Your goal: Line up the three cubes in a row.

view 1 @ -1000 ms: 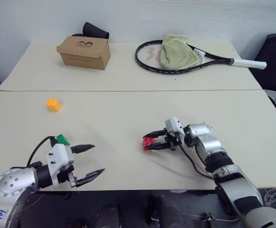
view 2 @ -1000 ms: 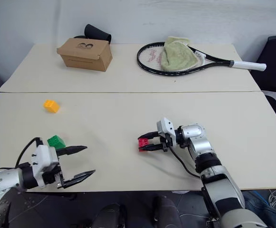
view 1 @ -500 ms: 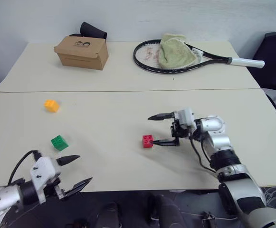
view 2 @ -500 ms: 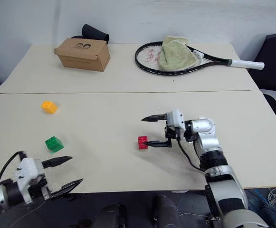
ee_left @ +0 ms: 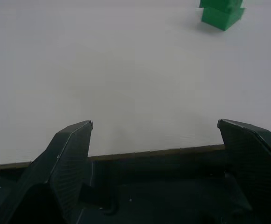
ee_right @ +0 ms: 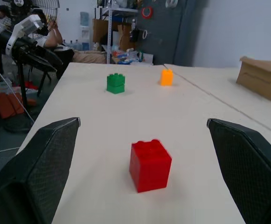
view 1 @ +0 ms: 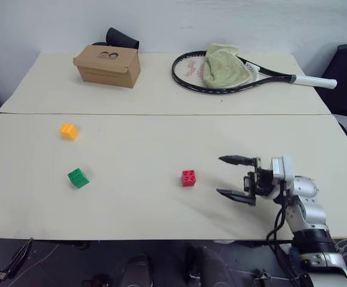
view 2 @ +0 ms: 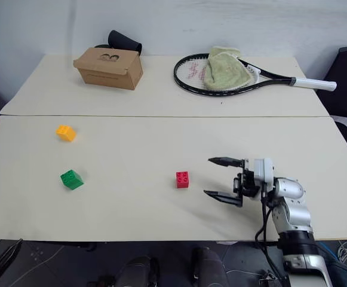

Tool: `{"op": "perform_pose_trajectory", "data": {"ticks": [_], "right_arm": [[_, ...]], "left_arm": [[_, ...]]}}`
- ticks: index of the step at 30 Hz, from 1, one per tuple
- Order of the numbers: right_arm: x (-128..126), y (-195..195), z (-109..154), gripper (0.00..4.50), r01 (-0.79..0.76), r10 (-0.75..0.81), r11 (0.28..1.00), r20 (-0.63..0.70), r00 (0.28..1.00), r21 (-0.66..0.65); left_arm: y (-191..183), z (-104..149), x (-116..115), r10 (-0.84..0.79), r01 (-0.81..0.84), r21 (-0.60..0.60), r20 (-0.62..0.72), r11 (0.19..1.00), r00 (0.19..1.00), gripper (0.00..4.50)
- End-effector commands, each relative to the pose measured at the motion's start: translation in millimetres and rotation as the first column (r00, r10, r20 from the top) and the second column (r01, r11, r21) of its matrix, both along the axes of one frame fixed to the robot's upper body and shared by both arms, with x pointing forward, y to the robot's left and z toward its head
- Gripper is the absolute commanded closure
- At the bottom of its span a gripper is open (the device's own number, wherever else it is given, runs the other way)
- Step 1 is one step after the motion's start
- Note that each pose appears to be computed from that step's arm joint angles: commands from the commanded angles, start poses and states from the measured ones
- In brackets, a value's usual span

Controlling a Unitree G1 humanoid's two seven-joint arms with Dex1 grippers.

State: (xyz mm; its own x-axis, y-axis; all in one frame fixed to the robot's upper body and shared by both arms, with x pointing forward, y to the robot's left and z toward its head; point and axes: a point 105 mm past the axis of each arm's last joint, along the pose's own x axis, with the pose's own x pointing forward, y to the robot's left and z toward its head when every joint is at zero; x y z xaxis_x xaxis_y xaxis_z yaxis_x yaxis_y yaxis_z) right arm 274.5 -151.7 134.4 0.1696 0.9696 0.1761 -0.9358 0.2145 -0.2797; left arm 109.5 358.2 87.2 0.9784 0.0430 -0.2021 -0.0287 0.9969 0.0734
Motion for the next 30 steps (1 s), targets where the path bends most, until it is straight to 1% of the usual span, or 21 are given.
{"op": "perform_pose_trajectory", "data": {"ticks": [1,2,3,4,5,6,9,10,11,12,15,16,18,20,23,28,30], "right_arm": [[2,1,18,0.03,0.031,-0.033,0.999,0.086,0.996,0.021],[3,2,19,0.03,0.03,-0.031,0.999,0.087,0.996,0.02],[3,3,18,0.03,0.025,-0.026,1.0,0.086,0.996,0.012],[2,5,16,0.03,0.005,-0.005,1.0,0.084,0.996,-0.008],[1,6,14,0.03,-0.011,0.013,1.0,0.081,0.997,-0.025],[0,7,12,0.03,-0.025,0.028,0.999,0.075,0.997,-0.038],[2,12,8,0.03,-0.042,0.045,0.998,0.064,0.997,-0.044],[3,13,8,0.03,-0.045,0.047,0.998,0.063,0.997,-0.041],[3,14,8,0.03,-0.048,0.05,0.998,0.062,0.997,-0.037],[3,14,8,0.03,-0.05,0.052,0.998,0.061,0.997,-0.035],[3,16,8,0.03,-0.061,0.063,0.998,0.066,0.996,-0.034],[2,17,8,0.03,-0.068,0.07,0.997,0.07,0.995,-0.031],[1,19,9,0.03,-0.074,0.076,0.997,0.074,0.994,-0.027],[-1,22,9,0.03,-0.086,0.088,0.996,0.076,0.993,-0.022],[-5,24,8,0.03,-0.097,0.098,0.995,0.075,0.992,-0.019],[-8,25,6,0.03,-0.093,0.093,0.996,0.064,0.994,-0.015],[-9,25,5,0.03,-0.087,0.088,0.996,0.06,0.994,-0.012]], "left_arm": [[-31,16,30,0.032,-0.028,-0.056,0.066,0.998,0.997,0.0],[-43,20,40,0.035,-0.027,-0.078,0.098,0.997,0.995,0.0],[-54,25,50,0.045,-0.036,-0.077,0.12,0.996,0.992,0.0],[-63,31,60,0.078,-0.066,-0.078,0.15,0.995,0.986,0.0],[-70,35,66,0.119,-0.102,-0.104,0.175,0.989,0.977,0.0],[-76,38,72,0.161,-0.148,-0.087,0.182,0.985,0.97,0.0],[-86,39,79,0.328,-0.307,-0.132,0.19,0.943,0.925,0.0],[-90,37,81,0.357,-0.333,-0.152,0.179,0.931,0.917,0.0],[-93,35,84,0.379,-0.358,-0.142,0.167,0.923,0.91,0.0],[-95,34,86,0.391,-0.372,-0.133,0.159,0.919,0.907,0.0],[-104,32,94,0.406,-0.377,-0.183,0.155,0.908,0.901,0.0],[-108,28,100,0.406,-0.377,-0.196,0.144,0.905,0.902,0.0],[-112,23,107,0.407,-0.378,-0.201,0.129,0.904,0.904,0.0],[-111,22,121,0.436,-0.417,-0.145,0.138,0.897,0.889,0.0],[-114,24,135,0.429,-0.42,-0.093,0.156,0.903,0.89,0.0],[-117,22,149,0.466,-0.46,-0.076,0.151,0.885,0.872,0.0],[-120,22,155,0.436,-0.434,-0.05,0.161,0.9,0.885,0.0]]}}
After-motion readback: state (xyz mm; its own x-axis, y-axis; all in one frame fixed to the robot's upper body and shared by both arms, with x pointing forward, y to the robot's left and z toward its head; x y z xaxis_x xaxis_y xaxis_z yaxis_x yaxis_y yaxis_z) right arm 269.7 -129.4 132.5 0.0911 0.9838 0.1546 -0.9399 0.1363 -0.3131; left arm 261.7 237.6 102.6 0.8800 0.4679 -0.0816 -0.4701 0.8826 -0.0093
